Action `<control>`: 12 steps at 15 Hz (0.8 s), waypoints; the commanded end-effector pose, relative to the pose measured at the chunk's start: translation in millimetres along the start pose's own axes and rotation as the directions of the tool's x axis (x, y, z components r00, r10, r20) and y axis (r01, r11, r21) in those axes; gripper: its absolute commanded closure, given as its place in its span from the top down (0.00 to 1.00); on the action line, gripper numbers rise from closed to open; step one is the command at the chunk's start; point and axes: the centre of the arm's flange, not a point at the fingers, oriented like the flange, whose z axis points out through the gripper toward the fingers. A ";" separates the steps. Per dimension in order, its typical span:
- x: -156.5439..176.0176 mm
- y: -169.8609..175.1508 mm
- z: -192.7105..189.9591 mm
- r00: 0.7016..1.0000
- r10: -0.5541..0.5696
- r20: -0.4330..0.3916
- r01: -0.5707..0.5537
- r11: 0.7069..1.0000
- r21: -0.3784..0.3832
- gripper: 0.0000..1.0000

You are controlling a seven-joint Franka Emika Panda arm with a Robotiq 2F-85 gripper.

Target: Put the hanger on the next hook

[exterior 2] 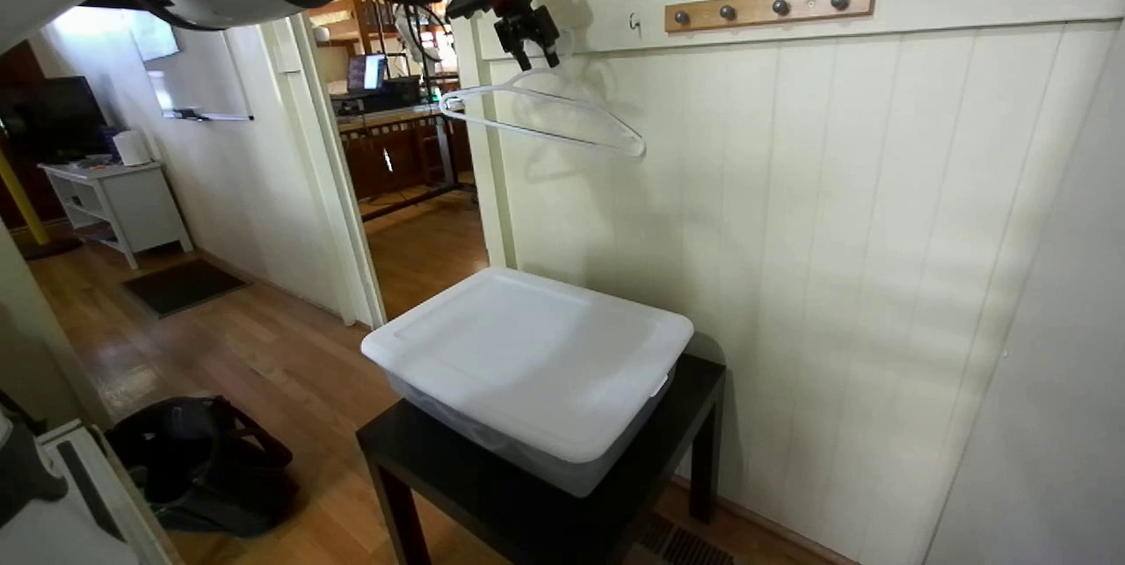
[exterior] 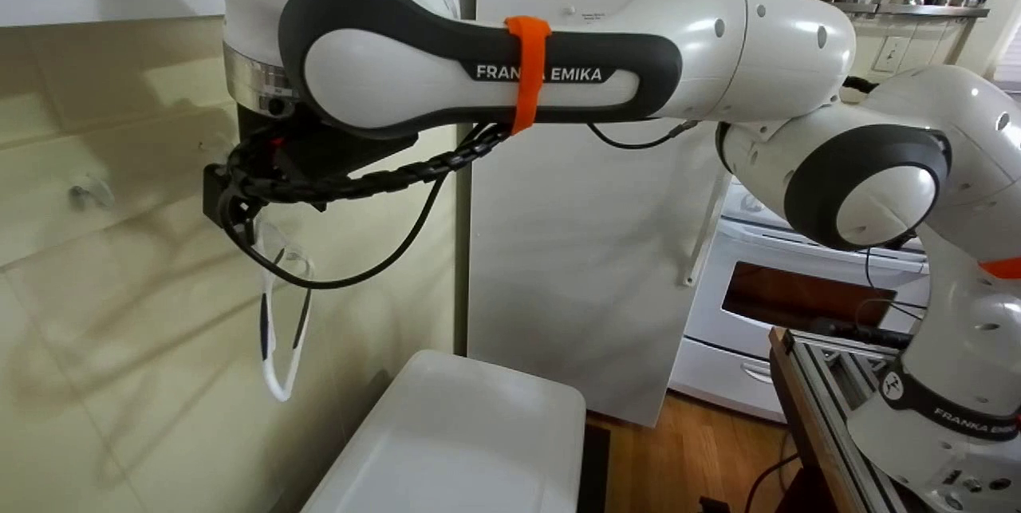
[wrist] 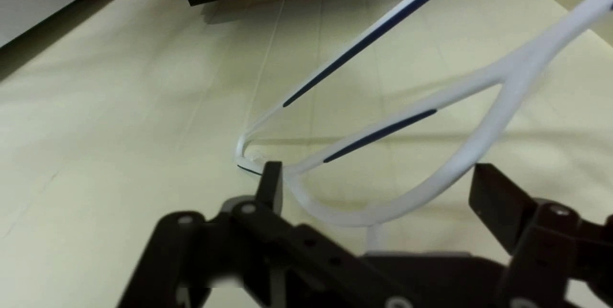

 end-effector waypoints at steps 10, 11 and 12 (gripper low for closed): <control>-29.7 -15.7 -19.1 0.988 0.098 -0.120 -0.093 0.995 0.044 1.00; -34.4 -13.9 -19.2 0.987 0.101 -0.126 -0.096 0.994 0.045 1.00; -37.8 -12.1 -20.2 0.985 0.104 -0.134 -0.098 0.994 0.051 1.00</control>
